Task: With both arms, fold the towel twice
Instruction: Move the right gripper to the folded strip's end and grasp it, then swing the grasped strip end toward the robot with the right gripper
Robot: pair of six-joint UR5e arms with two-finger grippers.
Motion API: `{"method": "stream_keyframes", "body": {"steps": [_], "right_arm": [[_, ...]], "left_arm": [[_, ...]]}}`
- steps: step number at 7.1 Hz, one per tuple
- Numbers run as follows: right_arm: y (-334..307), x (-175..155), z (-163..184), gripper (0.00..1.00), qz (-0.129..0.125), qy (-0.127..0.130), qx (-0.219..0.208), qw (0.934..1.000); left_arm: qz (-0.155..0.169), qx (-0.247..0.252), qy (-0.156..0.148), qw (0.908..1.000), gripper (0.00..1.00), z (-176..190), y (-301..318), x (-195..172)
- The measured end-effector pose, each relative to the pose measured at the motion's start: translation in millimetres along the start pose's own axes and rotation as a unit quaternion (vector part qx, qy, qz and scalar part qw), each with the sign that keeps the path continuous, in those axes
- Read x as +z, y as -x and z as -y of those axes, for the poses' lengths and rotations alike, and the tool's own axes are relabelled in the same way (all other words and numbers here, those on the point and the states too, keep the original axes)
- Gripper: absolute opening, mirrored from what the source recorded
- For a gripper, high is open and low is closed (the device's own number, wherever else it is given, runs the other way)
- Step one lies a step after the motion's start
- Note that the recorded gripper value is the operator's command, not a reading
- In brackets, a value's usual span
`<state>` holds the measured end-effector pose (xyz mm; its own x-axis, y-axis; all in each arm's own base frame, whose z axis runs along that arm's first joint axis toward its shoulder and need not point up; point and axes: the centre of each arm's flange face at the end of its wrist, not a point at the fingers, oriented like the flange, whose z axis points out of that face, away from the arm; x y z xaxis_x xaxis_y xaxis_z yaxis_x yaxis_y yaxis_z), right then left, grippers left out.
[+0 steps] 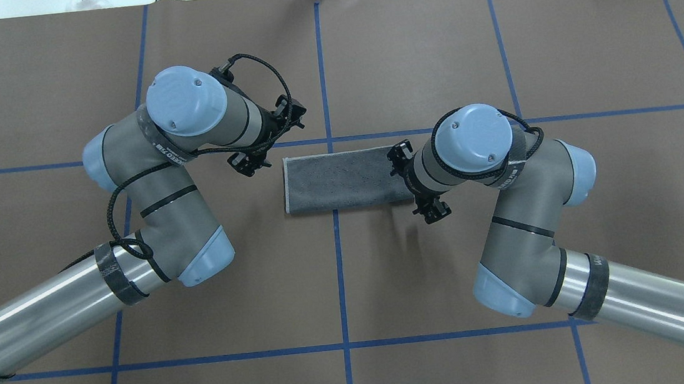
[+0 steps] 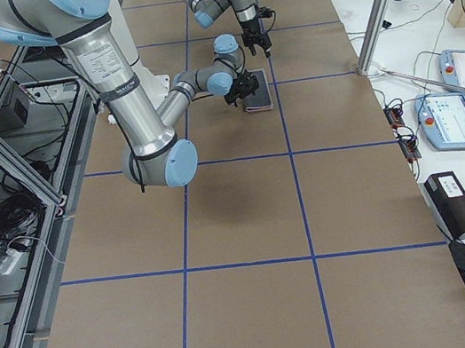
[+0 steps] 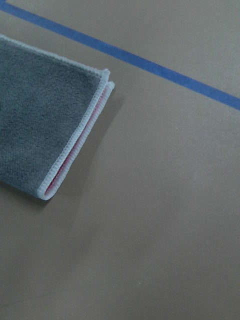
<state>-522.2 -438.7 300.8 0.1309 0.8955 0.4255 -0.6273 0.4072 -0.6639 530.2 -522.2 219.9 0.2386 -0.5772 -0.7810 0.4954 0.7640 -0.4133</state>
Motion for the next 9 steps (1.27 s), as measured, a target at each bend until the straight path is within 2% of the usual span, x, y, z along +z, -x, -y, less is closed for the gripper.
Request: {"method": "stream_keyframes", "body": {"steps": [3,4,5,7,9], "right_arm": [[1.7,8.5,3.4,0.73,0.004,-0.015,0.01,0.9998],[1.4,10.3,4.3,0.68,0.003,-0.016,0.011,0.9998],[1.0,12.7,5.4,0.55,0.001,-0.018,0.012,0.9998],[0.7,14.8,6.5,0.0,0.0,-0.02,0.018,0.9996],[0.6,15.1,6.6,0.0,0.0,-0.02,0.024,0.9995]], "left_arm": [[0.0,0.0,0.0,1.0,1.0,-0.5,0.1,0.2],[0.0,0.0,0.0,1.0,1.0,-0.6,-0.1,0.1],[-0.001,0.0,0.0,1.0,1.0,-0.7,-0.4,-0.1],[-0.001,0.0,0.0,1.0,1.0,0.0,-0.2,-0.2],[-0.001,0.0,0.0,1.0,1.0,-0.3,-0.8,-0.7]]}}
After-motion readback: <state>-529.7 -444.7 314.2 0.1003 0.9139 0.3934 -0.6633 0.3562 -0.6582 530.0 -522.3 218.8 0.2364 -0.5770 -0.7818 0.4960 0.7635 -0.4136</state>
